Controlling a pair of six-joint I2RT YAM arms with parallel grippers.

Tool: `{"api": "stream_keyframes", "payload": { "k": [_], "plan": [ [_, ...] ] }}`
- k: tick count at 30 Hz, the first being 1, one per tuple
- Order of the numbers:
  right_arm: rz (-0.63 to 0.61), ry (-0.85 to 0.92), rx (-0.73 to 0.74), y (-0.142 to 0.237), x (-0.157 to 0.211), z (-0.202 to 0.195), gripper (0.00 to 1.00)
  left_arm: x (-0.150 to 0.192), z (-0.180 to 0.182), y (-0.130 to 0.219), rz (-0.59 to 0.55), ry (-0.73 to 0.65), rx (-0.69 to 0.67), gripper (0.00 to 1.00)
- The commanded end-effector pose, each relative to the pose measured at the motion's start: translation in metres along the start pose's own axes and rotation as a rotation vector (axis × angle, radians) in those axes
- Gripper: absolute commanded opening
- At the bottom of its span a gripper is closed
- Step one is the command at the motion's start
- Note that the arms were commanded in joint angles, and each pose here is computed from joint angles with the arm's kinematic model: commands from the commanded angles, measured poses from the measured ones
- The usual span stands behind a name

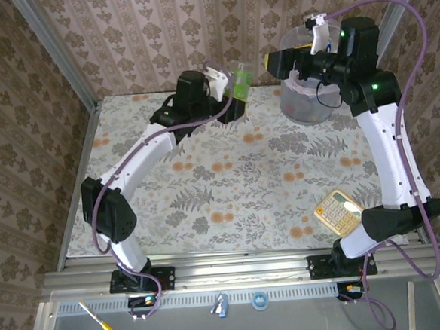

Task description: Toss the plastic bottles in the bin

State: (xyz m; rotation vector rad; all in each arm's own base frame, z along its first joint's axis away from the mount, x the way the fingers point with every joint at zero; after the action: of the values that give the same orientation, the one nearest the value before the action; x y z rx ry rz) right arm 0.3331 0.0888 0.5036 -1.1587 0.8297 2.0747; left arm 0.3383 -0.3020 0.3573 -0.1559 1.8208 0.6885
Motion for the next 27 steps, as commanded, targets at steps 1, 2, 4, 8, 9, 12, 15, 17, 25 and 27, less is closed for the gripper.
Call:
{"api": "stream_keyframes", "payload": {
  "k": [1,2,4,8,9,12,15,17,25,27],
  "plan": [
    [0.037,-0.106,-0.052,-0.001,0.002,0.004,1.00,-0.028,-0.031,0.012,-0.087,-0.099,0.093,0.38],
    [0.049,-0.117,-0.054,-0.002,0.004,0.003,0.99,-0.029,-0.037,0.011,-0.091,-0.108,0.105,0.37],
    [0.064,-0.142,-0.048,-0.004,0.006,0.001,0.98,-0.032,-0.045,0.012,-0.102,-0.129,0.112,0.37],
    [0.090,-0.199,-0.058,-0.009,0.011,-0.002,0.95,-0.036,-0.058,0.013,-0.099,-0.181,0.117,0.36],
    [0.095,-0.209,-0.059,-0.011,0.012,-0.002,0.94,-0.037,-0.059,0.013,-0.099,-0.188,0.119,0.35],
    [0.106,-0.227,-0.039,-0.011,0.015,-0.005,0.92,-0.040,-0.061,0.014,-0.107,-0.206,0.107,0.35],
    [0.121,-0.229,-0.021,-0.012,0.018,-0.007,0.92,-0.043,-0.063,0.016,-0.119,-0.222,0.105,0.34],
    [0.130,-0.235,-0.024,-0.014,0.020,-0.008,0.92,-0.044,-0.067,0.015,-0.121,-0.237,0.112,0.34],
    [0.161,-0.250,-0.032,-0.022,0.026,-0.010,0.90,-0.053,-0.073,0.012,-0.138,-0.273,0.110,0.33],
    [0.159,-0.245,-0.021,-0.023,0.027,-0.012,0.88,-0.054,-0.076,0.012,-0.140,-0.286,0.116,0.33]
  ]
}}
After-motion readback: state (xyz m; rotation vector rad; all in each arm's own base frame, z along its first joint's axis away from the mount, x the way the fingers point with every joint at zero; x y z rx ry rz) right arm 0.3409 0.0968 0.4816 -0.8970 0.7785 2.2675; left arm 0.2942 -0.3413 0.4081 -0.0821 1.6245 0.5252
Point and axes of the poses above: each hand's point on the last joint's axis, 136 mm out from that joint toward the fingers, its own y axis back along the fingers, its own z axis along the line the jaws close on, x = y × z, the point moved 9 cm from there along y, back along the fingers, and after that the axes turned 3 degrees about -y, right-handed, at the moved point
